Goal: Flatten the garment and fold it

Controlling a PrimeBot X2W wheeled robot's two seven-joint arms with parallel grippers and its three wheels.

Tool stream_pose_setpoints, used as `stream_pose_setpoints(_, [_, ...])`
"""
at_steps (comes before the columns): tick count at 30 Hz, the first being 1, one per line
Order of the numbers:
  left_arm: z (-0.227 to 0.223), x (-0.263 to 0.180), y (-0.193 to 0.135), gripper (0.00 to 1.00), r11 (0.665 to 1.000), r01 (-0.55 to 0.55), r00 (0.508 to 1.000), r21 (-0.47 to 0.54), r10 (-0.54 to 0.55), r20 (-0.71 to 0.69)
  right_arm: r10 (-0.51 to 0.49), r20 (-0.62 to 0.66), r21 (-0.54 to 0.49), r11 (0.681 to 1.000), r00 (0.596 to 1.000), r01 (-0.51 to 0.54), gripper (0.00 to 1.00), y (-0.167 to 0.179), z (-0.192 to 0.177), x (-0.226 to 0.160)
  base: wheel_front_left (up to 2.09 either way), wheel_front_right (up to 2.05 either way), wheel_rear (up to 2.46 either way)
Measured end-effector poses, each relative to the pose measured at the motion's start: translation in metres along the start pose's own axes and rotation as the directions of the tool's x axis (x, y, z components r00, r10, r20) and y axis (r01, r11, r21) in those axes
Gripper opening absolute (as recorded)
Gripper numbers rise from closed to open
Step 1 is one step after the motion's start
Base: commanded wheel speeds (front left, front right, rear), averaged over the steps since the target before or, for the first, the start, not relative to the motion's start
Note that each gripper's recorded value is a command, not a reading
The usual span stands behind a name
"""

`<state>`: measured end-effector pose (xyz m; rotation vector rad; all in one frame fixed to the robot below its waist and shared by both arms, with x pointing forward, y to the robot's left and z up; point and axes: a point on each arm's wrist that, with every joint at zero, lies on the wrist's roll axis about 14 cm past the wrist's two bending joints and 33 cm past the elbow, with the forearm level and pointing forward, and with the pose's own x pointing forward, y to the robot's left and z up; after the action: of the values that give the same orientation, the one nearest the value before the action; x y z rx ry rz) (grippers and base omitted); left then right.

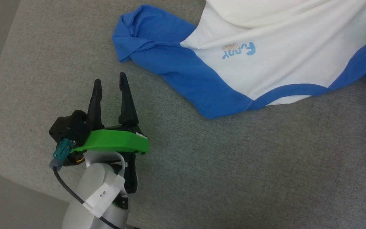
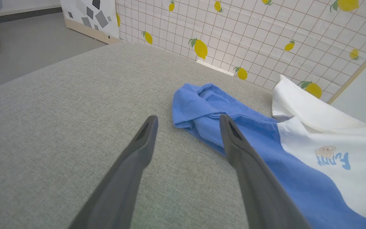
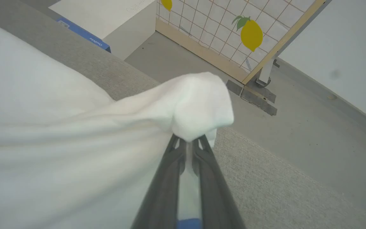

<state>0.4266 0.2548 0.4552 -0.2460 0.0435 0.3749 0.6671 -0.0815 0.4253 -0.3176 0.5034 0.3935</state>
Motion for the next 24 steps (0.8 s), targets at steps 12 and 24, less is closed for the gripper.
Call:
stream_pose_setpoints(12, [0.015, -0.012, 0.006, 1.00, 1.000, -0.007, 1.000, -0.027, 0.008, 0.026, 0.033, 0.198, 0.250, 0.965, 0.980, -0.083, 1.00, 0.017, 0.023, -0.040, 0.00, 0.00, 0.00])
stream_pose_setpoints(24, [0.016, -0.035, -0.020, 1.00, 0.992, 0.082, 0.997, -0.101, -0.081, 0.014, -0.192, 0.319, 0.525, 0.851, 0.928, -0.004, 1.00, -0.008, -0.042, -0.168, 0.00, 0.00, 0.00])
